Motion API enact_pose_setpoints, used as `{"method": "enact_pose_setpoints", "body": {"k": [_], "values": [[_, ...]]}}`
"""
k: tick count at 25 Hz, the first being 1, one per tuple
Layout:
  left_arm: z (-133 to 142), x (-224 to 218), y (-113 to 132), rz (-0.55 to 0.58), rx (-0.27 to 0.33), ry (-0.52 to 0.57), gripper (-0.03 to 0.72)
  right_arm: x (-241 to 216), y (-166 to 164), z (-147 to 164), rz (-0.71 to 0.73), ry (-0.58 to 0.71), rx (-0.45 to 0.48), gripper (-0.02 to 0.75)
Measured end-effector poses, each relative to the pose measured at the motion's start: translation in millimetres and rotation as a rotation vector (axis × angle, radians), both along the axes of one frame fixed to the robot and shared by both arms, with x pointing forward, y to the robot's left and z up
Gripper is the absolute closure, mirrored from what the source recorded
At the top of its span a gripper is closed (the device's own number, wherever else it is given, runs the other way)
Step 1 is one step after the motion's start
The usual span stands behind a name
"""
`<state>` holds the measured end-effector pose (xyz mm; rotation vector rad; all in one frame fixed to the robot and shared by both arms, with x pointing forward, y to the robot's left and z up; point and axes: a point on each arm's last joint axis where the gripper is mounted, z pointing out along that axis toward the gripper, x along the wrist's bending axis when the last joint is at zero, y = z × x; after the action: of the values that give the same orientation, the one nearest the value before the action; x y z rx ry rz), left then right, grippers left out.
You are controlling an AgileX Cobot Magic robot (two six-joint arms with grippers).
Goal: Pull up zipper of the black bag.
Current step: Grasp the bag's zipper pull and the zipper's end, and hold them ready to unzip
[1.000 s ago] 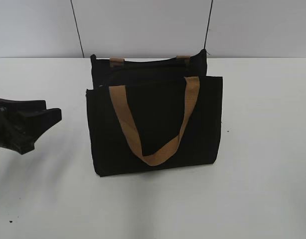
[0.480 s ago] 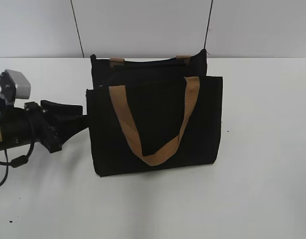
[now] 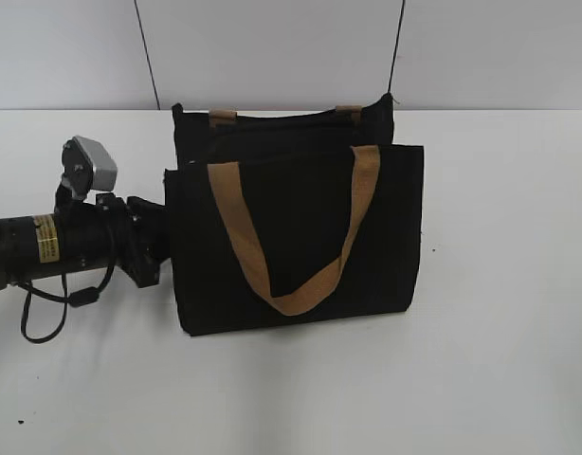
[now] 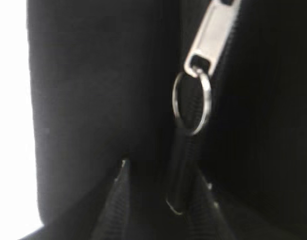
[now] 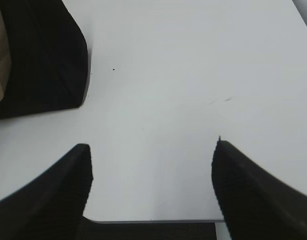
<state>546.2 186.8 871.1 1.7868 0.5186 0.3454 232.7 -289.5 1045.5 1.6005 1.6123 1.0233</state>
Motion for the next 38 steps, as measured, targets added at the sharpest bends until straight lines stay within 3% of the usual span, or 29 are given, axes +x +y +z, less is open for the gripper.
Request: {"method": "enact_pose_setpoints", "body": {"k": [4, 6, 12, 26, 31, 38], "values": [[-1, 3, 0, 0.027, 0.002, 0.005, 0.591, 0, 0, 0, 0.0, 0.0, 0.0, 0.168], [-1, 3, 0, 0.026, 0.003, 0.005, 0.644, 0, 0, 0, 0.0, 0.0, 0.0, 0.168], [8, 1, 0, 0.006, 0.027, -0.021, 0.653, 0, 0, 0, 0.0, 0.0, 0.0, 0.168], [113, -8, 19, 0.21, 0.188, -0.189, 0.654, 0, 0, 0, 0.0, 0.0, 0.0, 0.168], [138, -16, 23, 0.259, 0.168, -0.217, 0.654, 0, 0, 0, 0.0, 0.0, 0.0, 0.168], [147, -15, 24, 0.28, 0.143, -0.21, 0.654, 4, 4, 4, 0.029, 0.018, 0.042, 0.168]]}}
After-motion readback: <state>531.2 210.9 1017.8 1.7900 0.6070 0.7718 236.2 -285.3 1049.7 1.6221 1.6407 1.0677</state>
